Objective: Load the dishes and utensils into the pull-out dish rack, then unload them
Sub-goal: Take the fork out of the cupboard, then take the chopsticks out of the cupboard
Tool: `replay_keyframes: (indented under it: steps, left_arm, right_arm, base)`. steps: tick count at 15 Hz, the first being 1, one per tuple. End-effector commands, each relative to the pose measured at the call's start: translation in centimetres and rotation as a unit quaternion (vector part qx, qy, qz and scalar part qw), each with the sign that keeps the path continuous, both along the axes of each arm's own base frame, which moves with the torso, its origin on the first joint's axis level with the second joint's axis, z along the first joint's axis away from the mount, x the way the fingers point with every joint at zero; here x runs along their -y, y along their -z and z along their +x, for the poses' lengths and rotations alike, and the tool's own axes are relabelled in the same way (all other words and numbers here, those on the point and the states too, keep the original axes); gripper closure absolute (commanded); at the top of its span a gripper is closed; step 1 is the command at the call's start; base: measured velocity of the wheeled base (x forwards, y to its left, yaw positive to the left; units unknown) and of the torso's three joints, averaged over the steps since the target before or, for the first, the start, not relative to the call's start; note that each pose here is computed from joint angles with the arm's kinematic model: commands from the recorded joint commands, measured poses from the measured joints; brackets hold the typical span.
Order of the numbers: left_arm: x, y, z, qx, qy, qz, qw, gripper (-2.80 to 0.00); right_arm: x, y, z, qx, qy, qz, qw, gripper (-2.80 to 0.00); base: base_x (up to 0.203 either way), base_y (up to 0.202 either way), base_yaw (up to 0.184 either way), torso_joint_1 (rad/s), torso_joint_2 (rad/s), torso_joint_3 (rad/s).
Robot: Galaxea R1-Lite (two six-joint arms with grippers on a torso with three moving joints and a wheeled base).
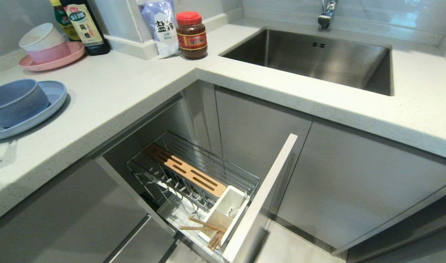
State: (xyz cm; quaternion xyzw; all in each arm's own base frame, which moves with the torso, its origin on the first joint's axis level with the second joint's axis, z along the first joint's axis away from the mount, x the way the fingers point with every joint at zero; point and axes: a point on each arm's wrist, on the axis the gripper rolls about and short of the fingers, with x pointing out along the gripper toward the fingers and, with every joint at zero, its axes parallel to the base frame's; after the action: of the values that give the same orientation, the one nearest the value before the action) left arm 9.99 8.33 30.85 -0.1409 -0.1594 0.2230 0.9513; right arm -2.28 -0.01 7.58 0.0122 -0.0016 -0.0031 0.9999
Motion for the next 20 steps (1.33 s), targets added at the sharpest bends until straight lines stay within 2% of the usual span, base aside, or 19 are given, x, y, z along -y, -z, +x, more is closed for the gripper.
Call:
replay_keyframes:
  steps: [1,4,6,8,10,13,16,18,20]
  left_arm:
    - [2.0,-2.8,-2.2,0.051,-0.003,0.052,0.9973,0.0]
    - [3.5,-6.7,-3.9,0.107,-0.008,0.101,0.9891,0.0]
    - [4.6,-9.4,-4.9,0.124,-0.001,0.108,0.9864,0.0]
    - [5.7,-11.8,-5.5,0.121,0.035,0.084,0.9884,0.0]
    - [6.6,-12.6,-5.0,0.098,0.107,0.037,0.9886,0.0]
    - [7.9,-11.7,-2.8,0.03,0.203,-0.024,0.9785,0.0]
    - [10.2,-8.4,4.1,-0.101,0.256,-0.048,0.9602,0.0]
    - [12.5,-5.9,6.8,-0.18,0.291,-0.046,0.9386,0.0]
    - [14.2,-3.8,7.8,-0.263,0.31,-0.038,0.9126,0.0]
  right_arm:
    - [0.0,0.0,0.0,0.001,0.0,0.0,1.0,0.0]
    - [0.0,0.0,0.0,0.001,0.0,0.0,1.0,0.0]
    - [0.0,0.0,0.0,0.001,0.0,0.0,1.0,0.0]
    - [0.0,0.0,0.0,0.001,0.0,0.0,1.0,0.0]
    - [0.0,0.0,0.0,0.001,0.0,0.0,1.0,0.0]
    - [0.0,0.0,0.0,0.001,0.0,0.0,1.0,0.0]
    - [0.0,0.0,0.0,0.001,0.0,0.0,1.0,0.0]
    - [0.0,0.0,0.0,0.001,0.0,0.0,1.0,0.0]
    - [0.0,0.0,0.0,0.001,0.0,0.0,1.0,0.0]
  base:
    - [0.0,0.0,0.0,0.0,0.0,0.0]
    - [0.0,0.0,0.0,0.0,0.0,0.0]
    - [0.0,0.0,0.0,0.0,0.0,0.0]
    - [0.0,0.0,0.0,0.0,0.0,0.0]
    - [0.0,0.0,0.0,0.0,0.0,0.0]
    - [0.0,0.0,0.0,0.0,0.0,0.0]
    - [0.0,0.0,0.0,0.0,0.0,0.0]
    - [0.0,0.0,0.0,0.0,0.0,0.0]
    - [0.0,0.0,0.0,0.0,0.0,0.0]
